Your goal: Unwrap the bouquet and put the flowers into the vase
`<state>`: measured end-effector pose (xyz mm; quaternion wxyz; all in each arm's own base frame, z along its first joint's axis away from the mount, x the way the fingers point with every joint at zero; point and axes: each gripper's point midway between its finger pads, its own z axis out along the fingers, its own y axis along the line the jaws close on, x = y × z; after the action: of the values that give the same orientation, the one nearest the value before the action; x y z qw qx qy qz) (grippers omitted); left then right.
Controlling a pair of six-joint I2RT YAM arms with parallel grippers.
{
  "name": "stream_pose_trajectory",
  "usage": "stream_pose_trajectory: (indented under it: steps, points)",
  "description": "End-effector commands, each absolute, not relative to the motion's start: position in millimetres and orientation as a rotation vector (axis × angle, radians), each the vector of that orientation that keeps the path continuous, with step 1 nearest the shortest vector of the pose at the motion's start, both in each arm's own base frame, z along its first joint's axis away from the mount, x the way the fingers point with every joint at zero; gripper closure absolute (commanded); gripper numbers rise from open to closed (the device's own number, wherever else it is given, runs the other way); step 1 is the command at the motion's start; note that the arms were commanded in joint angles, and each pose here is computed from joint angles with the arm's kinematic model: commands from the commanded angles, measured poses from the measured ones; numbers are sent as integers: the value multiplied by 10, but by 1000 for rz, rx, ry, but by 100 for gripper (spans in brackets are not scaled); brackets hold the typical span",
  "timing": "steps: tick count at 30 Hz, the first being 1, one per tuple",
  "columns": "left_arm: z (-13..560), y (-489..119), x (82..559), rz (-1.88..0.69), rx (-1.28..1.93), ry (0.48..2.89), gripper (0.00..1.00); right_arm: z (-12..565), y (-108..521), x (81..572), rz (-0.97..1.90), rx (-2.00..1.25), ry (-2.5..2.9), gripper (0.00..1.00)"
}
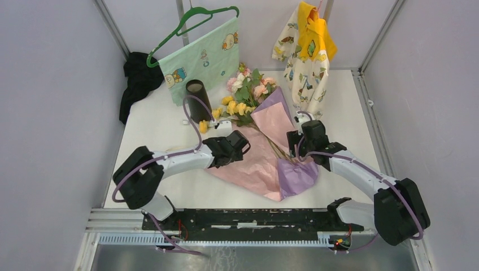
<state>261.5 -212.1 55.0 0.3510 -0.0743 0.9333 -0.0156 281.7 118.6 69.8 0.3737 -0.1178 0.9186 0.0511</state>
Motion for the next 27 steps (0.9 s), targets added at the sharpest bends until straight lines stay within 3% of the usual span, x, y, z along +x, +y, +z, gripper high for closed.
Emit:
stream_pose_trajectory:
  steps: [1, 11, 16, 21, 24, 27]
  points:
    - [519, -2316, 2736, -53, -189, 2401, 19, 707, 1076, 2988, 175, -216, 2302, 23]
    - [215, -2338, 2700, 1, -168, 2456, 19, 551, 1050, 3037, 340, -159, 2311, 23]
    - [135, -2316, 2685, 29, -165, 2469, 19, 538, 1249, 2985, 536, -164, 2283, 28]
    - [103, -2297, 2679, 45, -162, 2472, 19, 524, 1286, 2977, 569, -162, 2286, 48]
    - [96, -2285, 2676, 53, -165, 2471, 19, 557, 1228, 3004, 526, -144, 2278, 68]
    - [75, -2272, 2674, 61, -166, 2474, 19, 623, 1172, 3035, 483, -147, 2263, 83]
